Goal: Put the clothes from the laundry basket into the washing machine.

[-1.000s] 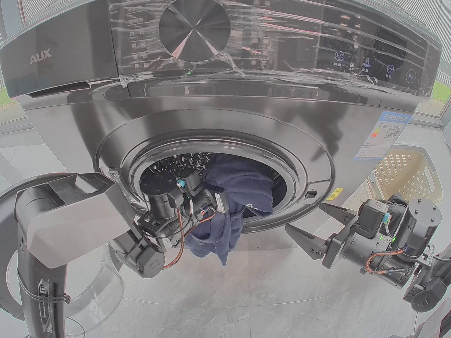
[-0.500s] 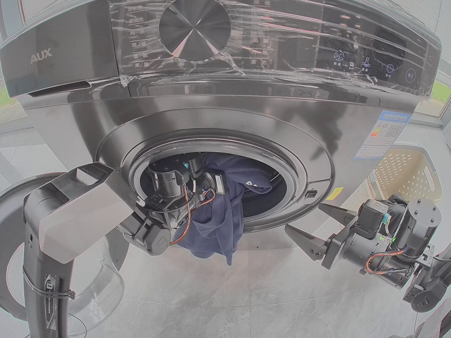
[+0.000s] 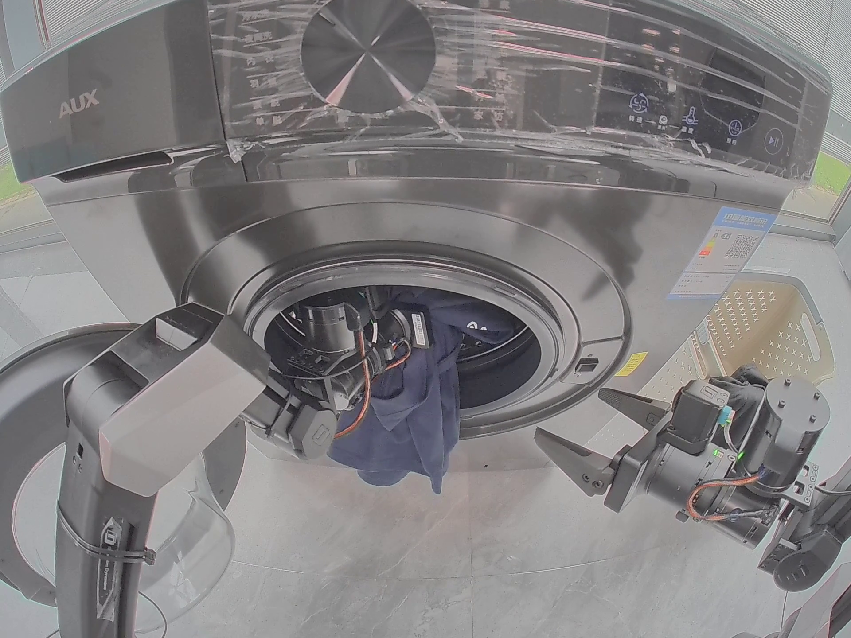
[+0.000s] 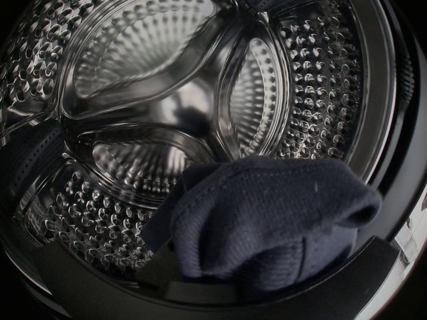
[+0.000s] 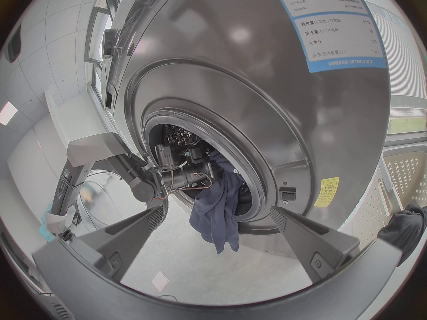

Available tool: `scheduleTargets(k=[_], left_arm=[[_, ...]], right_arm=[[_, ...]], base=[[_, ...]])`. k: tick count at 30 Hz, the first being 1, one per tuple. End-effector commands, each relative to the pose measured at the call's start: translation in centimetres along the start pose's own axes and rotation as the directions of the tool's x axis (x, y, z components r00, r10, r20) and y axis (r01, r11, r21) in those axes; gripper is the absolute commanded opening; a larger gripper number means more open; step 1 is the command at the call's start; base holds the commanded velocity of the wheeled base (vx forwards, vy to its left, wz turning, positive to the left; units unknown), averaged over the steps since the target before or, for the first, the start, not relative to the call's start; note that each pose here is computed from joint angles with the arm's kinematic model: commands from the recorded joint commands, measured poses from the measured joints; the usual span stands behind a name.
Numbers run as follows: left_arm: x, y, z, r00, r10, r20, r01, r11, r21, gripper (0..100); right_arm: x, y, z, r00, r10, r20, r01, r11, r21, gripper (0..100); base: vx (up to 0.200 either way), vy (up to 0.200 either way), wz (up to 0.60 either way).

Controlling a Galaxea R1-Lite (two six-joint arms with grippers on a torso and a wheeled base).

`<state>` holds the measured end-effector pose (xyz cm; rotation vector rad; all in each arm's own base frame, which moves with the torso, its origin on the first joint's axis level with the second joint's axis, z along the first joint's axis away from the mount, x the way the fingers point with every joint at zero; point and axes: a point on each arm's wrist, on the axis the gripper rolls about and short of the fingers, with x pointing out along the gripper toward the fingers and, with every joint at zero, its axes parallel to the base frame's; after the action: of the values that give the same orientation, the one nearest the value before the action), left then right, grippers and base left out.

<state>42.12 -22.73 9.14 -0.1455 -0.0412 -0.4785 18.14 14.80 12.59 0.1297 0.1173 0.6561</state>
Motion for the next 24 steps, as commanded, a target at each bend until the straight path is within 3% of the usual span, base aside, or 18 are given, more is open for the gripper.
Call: scheduleTargets(k=[1, 4, 6, 14, 15, 18, 21, 24], left_arm=[[2.1, -0.2, -0.1, 0.999, 0.025, 0.040, -0.023, 0.999, -0.036, 0], [3.0, 0.1, 0.4, 0.994, 0.077, 0.079, -0.073, 0.996, -0.050, 0], [3.7, 0.4, 0.7, 0.987, 0.122, 0.108, -0.115, 0.991, -0.075, 0], [3.5, 0.3, 0.9, 0.988, 0.128, 0.091, -0.119, 0.989, -0.090, 0], [3.4, 0.0, 0.9, 0.989, 0.123, 0.082, -0.114, 0.988, -0.103, 100], [2.6, -0.3, 0.9, 0.992, 0.123, 0.036, -0.117, 0.985, -0.127, 100], [0.8, -1.3, 1.2, 0.993, 0.104, -0.057, -0.112, 0.978, -0.175, 100], [-0.7, -1.3, 0.8, 0.984, 0.096, -0.150, -0.122, 0.977, -0.175, 100]], right_arm=[[0.2, 0.3, -0.5, 1.000, 0.012, -0.020, -0.012, 1.000, 0.006, 100], [0.2, 0.3, -0.5, 1.000, 0.013, -0.021, -0.013, 1.000, 0.009, 100], [0.2, 0.3, -0.5, 1.000, 0.013, -0.022, -0.013, 1.000, 0.009, 100], [-0.1, 0.3, -0.7, 1.000, 0.014, -0.016, -0.014, 1.000, 0.006, 100], [-0.1, 0.3, -0.6, 1.000, 0.016, -0.015, -0.016, 1.000, 0.006, 100], [-0.1, 0.3, -0.7, 1.000, 0.015, -0.016, -0.015, 1.000, 0.006, 100], [-0.1, 0.3, -0.7, 1.000, 0.015, -0.016, -0.015, 1.000, 0.006, 100], [-0.1, 0.3, -0.7, 1.000, 0.015, -0.019, -0.015, 1.000, 0.006, 100]], base=[[0.000, 0.000, 0.00], [0.000, 0.000, 0.00], [0.000, 0.000, 0.00], [0.000, 0.000, 0.00], [0.000, 0.000, 0.00], [0.000, 0.000, 0.00], [0.000, 0.000, 0.00], [0.000, 0.000, 0.00]])
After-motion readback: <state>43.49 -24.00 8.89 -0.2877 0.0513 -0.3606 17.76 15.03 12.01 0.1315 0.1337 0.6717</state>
